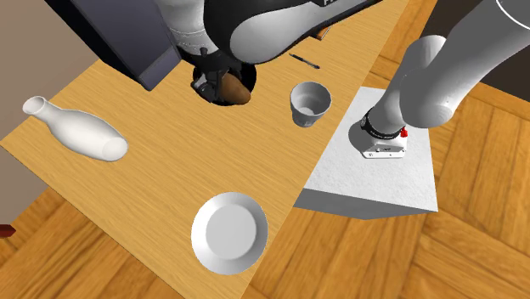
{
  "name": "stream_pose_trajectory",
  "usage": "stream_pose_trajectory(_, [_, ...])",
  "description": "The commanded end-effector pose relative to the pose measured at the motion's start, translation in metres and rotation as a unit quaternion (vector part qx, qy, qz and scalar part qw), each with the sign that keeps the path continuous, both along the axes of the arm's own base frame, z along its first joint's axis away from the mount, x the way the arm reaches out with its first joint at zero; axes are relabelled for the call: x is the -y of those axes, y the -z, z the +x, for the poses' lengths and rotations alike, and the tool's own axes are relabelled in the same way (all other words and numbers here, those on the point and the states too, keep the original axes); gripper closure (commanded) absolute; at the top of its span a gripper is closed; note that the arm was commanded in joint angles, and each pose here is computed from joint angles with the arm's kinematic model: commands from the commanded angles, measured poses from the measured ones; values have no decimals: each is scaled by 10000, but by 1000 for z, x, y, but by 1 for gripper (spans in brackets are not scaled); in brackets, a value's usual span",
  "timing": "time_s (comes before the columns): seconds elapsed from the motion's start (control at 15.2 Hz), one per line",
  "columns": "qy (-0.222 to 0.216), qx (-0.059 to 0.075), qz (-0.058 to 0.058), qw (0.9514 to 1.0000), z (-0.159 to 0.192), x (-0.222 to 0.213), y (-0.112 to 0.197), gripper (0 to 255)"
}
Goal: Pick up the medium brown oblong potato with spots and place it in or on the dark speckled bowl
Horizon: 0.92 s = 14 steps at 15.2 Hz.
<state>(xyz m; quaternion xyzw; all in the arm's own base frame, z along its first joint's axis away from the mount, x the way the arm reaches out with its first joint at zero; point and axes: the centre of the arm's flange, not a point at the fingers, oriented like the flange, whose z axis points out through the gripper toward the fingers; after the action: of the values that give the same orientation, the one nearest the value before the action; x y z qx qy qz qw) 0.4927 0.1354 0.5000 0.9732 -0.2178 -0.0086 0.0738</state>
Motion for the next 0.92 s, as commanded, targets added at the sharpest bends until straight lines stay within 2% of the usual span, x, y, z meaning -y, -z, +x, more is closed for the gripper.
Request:
stream_pose_trajectory(0.0, [-6, 1, -2, 10000, 11, 24, -3, 255])
stream_pose_trajectory(0.59, [-6, 1, -2, 10000, 65, 136, -6, 255])
stream_pose_trajectory(0.86, [-6, 1, -2, 10000, 65, 136, 15, 255])
